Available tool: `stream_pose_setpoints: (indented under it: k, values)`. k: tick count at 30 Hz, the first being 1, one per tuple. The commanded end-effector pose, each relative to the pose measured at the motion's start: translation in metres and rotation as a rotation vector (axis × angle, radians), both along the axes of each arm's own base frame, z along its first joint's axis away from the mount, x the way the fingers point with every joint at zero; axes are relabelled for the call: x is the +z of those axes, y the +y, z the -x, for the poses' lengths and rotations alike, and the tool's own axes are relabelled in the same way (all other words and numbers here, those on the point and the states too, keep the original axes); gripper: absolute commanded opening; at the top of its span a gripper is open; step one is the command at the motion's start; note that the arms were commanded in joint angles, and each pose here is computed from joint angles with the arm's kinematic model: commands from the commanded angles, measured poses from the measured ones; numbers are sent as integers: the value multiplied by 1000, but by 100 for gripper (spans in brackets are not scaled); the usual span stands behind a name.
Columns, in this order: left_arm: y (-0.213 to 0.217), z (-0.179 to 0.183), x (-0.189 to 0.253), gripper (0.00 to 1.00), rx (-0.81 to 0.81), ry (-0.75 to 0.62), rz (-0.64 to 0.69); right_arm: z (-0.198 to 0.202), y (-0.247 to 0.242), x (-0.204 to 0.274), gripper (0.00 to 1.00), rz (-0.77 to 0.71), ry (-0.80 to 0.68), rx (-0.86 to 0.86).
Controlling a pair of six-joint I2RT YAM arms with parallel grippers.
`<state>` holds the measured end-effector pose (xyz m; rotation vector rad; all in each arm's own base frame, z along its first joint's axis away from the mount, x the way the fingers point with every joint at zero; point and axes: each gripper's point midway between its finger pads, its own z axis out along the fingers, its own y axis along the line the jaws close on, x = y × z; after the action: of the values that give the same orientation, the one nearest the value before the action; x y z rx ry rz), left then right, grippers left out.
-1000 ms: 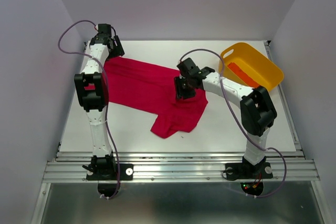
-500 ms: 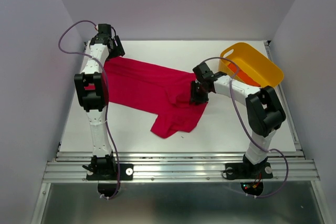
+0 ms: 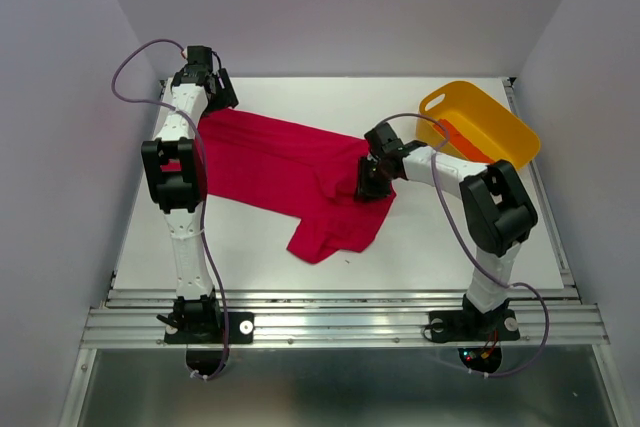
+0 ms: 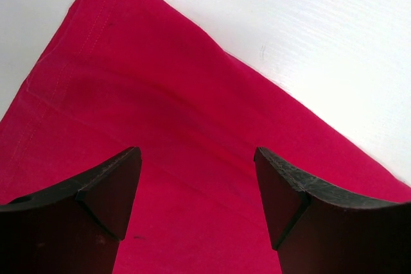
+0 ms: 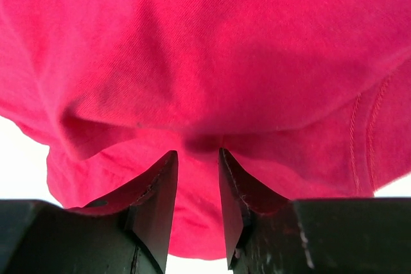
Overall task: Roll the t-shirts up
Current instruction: Fold the T-shirt at the center of the board.
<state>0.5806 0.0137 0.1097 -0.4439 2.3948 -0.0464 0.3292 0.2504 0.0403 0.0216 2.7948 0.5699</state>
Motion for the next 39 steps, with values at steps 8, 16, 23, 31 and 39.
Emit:
stream_pose_setpoints:
  k: [8,16,23,31,39]
  values:
    - [-7,1,44,82,-26,-80,0,-10,8,-4,9,-15,-27,-1]
    - [-7,1,49,82,-25,-88,-3,-11,2,30,1,-23,-100,-17]
    - [-7,1,49,82,-25,-86,-1,8,-13,46,1,-8,-104,-31]
    - [-10,2,50,82,-33,-85,5,35,-16,39,1,4,-62,-32]
    - [-10,4,45,82,-35,-74,5,61,-19,11,9,36,17,-26]
